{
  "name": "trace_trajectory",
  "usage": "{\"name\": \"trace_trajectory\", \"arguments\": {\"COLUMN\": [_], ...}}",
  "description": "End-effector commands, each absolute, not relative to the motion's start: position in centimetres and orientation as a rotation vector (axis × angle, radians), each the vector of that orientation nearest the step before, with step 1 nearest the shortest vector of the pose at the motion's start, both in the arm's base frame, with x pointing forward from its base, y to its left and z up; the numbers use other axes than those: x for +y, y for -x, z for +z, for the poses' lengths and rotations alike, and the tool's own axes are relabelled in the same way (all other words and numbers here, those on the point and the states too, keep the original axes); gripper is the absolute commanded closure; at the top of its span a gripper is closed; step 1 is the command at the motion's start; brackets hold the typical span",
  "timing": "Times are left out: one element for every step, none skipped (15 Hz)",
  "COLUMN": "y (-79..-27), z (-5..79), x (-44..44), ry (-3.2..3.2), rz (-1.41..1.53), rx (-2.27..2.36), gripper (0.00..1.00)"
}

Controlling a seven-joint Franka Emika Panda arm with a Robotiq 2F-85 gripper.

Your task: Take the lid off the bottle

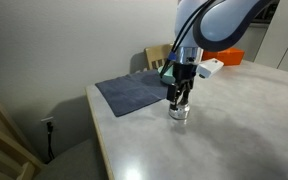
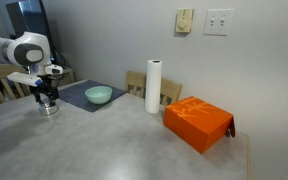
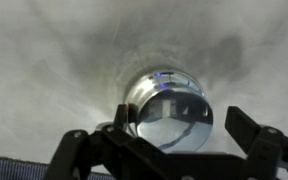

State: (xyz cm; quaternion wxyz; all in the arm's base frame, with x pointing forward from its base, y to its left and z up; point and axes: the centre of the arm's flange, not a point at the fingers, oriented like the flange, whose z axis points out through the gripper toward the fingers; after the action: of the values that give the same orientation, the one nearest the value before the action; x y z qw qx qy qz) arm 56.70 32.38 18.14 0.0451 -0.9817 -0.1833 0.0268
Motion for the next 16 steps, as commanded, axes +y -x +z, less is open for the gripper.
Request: {"name": "trace_trajectory", "arguments": {"y": [-56.33,-56.24,-56.13,-56.07,-56.01,-55.95,-55.96,-55.99,-56.02,-56.01,-55.98,-55.96,-55.95,-55.94,-55.92,-55.91], "z": [17.87,17.90,17.94,17.96,18.02,18.04,18.06,18.07,18.10,18.14,18.21,18.27,18.34,18.41,18.45,18.51], "x": [32.23,32.15,32.07,32.02,31.97,32.01,32.05,32.12,32.23,32.29,32.36,32.41,32.43,32.46,32.45,32.45], "ry": [3.028,3.041,3.055,3.067,3.079,3.088,3.096,3.101,3.104,3.106,3.106,3.107,3.107,3.106,3.106,3.105], "rz": [0.040,0.036,0.031,0.027,0.023,0.021,0.018,0.018,0.018,0.016,0.014,0.012,0.010,0.009,0.008,0.008], "rx": [-0.525,-0.504,-0.478,-0.461,-0.446,-0.433,-0.426,-0.420,-0.419,-0.418,-0.418,-0.417,-0.416,-0.415,-0.415,-0.416], "gripper": [0.00,0.00,0.00,0.00,0.00,0.00,0.00,0.00,0.00,0.00,0.00,0.00,0.00,0.00,0.19,0.25]}}
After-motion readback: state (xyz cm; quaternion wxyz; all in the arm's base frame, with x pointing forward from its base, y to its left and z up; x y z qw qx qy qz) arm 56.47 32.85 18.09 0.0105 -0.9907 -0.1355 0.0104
